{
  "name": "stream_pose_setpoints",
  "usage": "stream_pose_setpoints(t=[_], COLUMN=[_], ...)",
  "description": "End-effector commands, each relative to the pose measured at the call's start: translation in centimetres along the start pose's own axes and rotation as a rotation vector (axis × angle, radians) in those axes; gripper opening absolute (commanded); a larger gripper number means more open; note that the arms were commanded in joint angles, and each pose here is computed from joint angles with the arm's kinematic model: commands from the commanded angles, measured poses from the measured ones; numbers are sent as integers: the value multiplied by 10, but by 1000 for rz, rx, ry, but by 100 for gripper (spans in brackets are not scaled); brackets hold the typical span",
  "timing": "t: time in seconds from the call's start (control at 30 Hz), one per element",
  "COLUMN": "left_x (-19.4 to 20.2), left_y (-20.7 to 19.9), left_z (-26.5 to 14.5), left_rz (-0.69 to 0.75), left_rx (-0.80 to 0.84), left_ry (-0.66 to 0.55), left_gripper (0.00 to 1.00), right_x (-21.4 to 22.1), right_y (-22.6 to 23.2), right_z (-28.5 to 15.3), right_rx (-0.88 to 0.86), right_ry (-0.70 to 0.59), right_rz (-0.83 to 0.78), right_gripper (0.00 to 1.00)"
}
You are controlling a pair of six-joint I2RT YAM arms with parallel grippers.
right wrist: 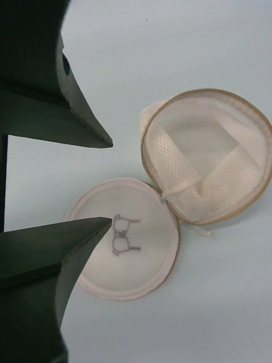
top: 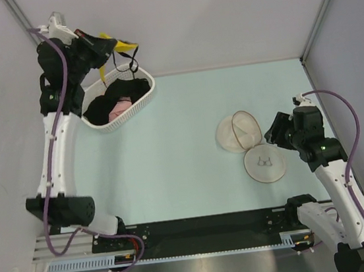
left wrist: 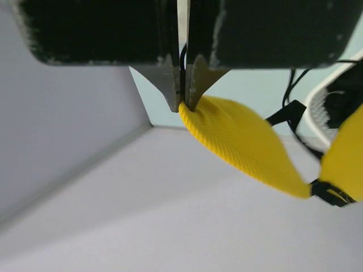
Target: Place the bra in the laundry bag and zip it closed
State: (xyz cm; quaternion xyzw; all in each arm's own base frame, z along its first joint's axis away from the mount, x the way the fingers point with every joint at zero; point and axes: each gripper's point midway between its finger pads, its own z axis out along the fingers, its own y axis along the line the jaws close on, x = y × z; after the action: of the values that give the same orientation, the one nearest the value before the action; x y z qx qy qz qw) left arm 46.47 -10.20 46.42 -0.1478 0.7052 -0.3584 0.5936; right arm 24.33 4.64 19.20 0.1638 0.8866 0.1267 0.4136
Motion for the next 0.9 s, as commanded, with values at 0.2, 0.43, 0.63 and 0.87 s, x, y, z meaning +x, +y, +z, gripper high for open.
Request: stream_pose_setpoints(t=[0.2, 0.43, 0.63, 0.87], left_x=[191, 330, 394, 391], left_y=[-36, 40, 82, 77], left_z=[-94, -151, -195, -210], left_rz=[233, 35, -94, -88], left_rx=[317, 227, 163, 197], left_ry=[518, 835, 953, 935], left_gripper=[0, 0, 0, 0], right_x=[9, 29, 64, 118], right_y=[47, 73, 111, 167], right_z=[-5, -4, 0, 0], right_rx=[-199, -298, -435, -627], right_ry=[66, 120, 218, 362], right_rz=[-93, -150, -228, -286], right_gripper=[58, 59, 70, 81])
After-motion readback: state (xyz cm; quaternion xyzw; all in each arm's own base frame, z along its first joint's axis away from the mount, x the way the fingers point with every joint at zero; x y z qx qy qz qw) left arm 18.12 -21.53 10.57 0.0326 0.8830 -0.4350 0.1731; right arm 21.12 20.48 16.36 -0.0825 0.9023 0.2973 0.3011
